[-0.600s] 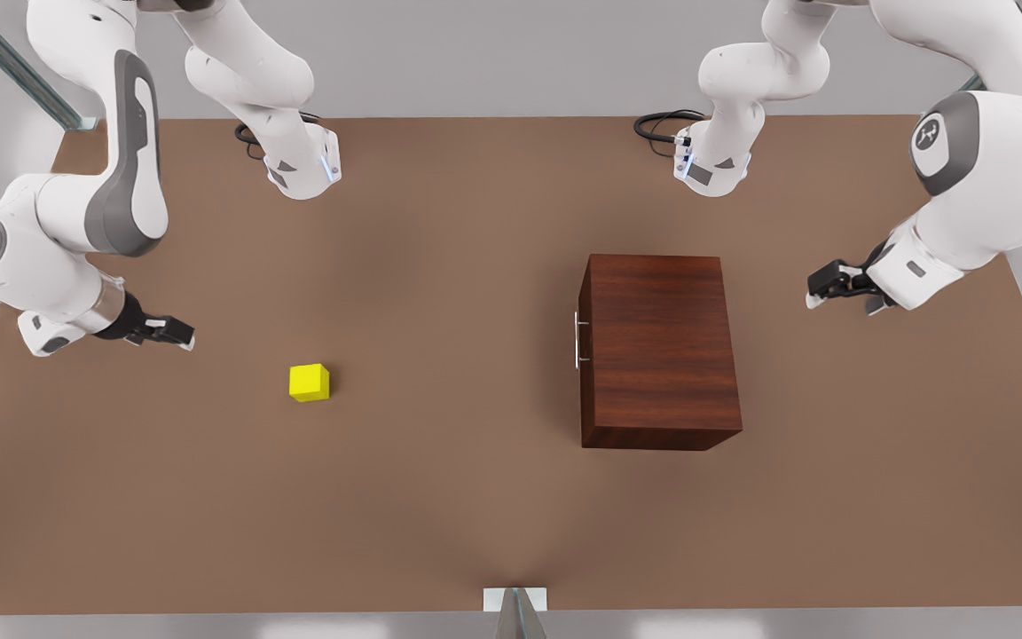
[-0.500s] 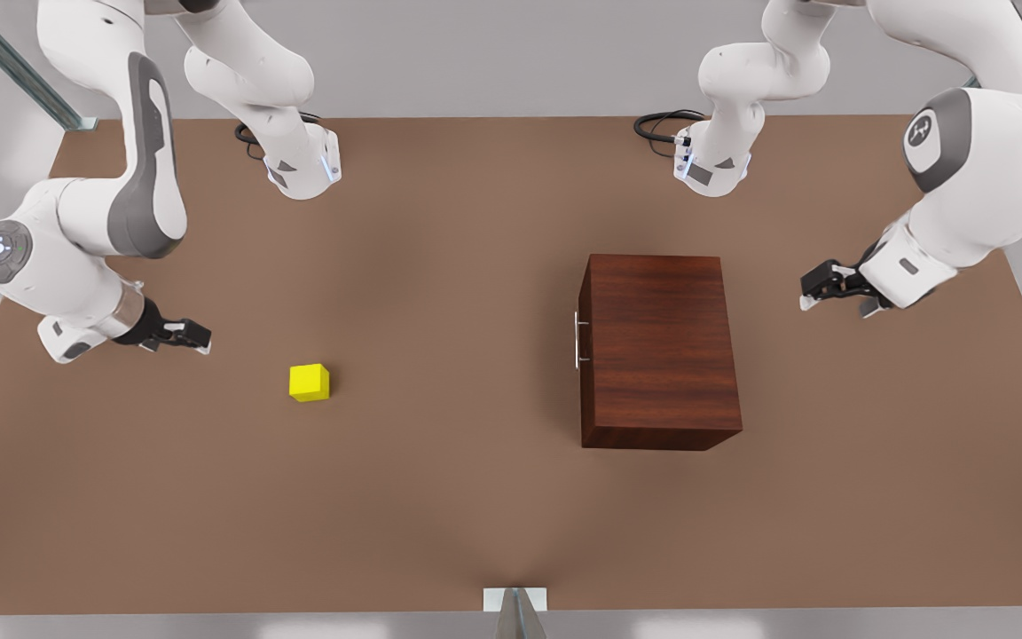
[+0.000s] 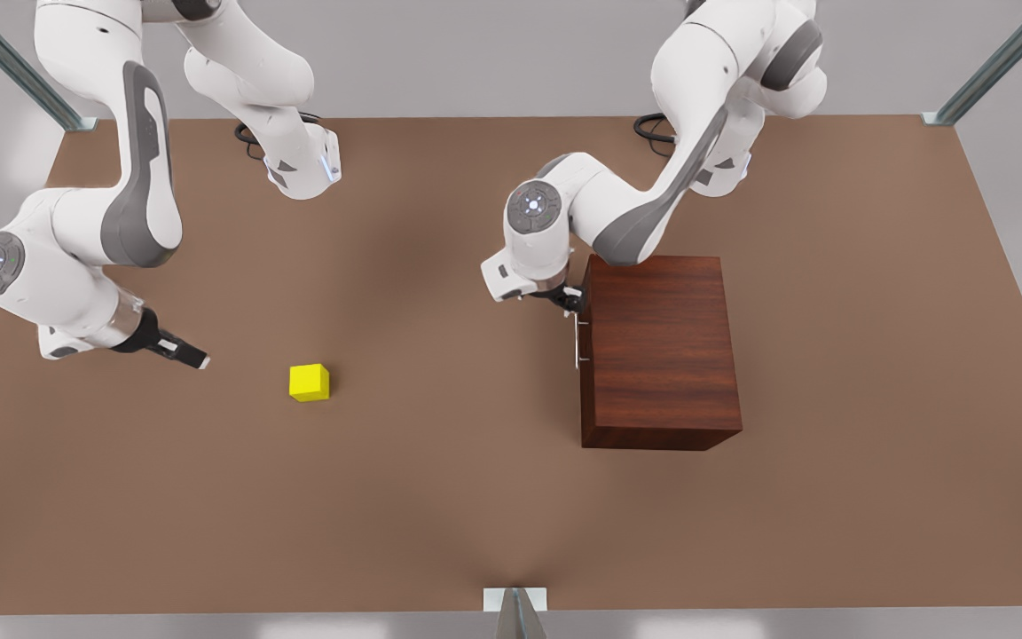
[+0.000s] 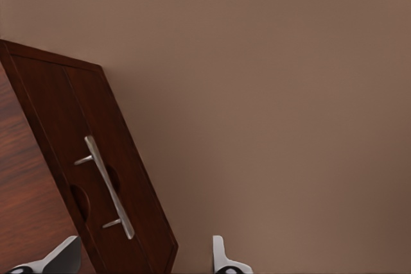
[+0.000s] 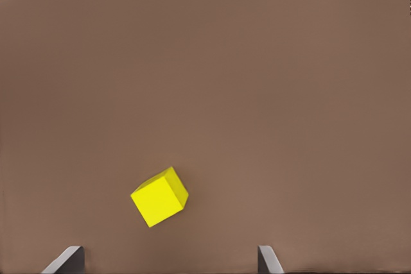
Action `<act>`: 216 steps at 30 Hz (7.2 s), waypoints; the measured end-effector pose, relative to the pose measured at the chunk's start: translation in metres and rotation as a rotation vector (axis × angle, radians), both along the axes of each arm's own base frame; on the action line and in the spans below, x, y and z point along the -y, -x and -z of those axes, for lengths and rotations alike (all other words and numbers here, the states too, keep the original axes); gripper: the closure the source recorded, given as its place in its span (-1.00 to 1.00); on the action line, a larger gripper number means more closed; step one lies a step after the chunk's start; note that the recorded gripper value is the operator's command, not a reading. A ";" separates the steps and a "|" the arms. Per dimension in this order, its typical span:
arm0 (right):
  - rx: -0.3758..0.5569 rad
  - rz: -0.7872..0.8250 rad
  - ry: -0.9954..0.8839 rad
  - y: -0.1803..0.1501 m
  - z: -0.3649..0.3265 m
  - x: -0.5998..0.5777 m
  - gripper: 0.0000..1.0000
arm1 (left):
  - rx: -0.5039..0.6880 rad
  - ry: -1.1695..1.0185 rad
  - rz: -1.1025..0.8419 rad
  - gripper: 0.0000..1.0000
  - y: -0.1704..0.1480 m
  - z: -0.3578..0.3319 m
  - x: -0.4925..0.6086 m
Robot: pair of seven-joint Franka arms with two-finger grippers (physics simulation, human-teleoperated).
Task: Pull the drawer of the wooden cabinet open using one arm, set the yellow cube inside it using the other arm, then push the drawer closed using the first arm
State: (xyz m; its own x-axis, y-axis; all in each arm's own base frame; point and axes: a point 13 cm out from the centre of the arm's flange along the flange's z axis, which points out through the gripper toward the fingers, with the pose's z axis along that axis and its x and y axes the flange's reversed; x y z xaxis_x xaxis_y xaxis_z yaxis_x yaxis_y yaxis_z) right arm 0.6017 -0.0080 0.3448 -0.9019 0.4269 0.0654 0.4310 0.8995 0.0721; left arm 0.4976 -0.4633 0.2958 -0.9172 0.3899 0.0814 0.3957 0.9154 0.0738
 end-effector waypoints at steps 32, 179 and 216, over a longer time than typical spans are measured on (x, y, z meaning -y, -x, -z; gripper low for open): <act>-0.060 0.900 0.008 -0.025 0.142 -0.089 -1.00 | 0.258 -0.280 -0.328 -1.00 -0.037 0.130 -0.035; -0.150 1.317 0.220 -0.011 -0.030 0.027 -1.00 | 0.091 0.132 -0.744 1.00 0.026 0.005 0.104; -0.194 -0.028 0.105 0.024 0.025 -0.004 -1.00 | 0.291 -0.066 -2.091 -1.00 -0.081 0.079 -0.041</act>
State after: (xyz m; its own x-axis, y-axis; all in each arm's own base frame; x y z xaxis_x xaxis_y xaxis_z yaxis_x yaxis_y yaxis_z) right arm 0.5780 -0.0037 0.3201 -0.8886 0.4151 0.1951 0.4021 0.9097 -0.1040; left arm 0.5788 -0.4219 0.2164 0.1319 -0.9810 -0.1423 -0.9912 -0.1292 -0.0279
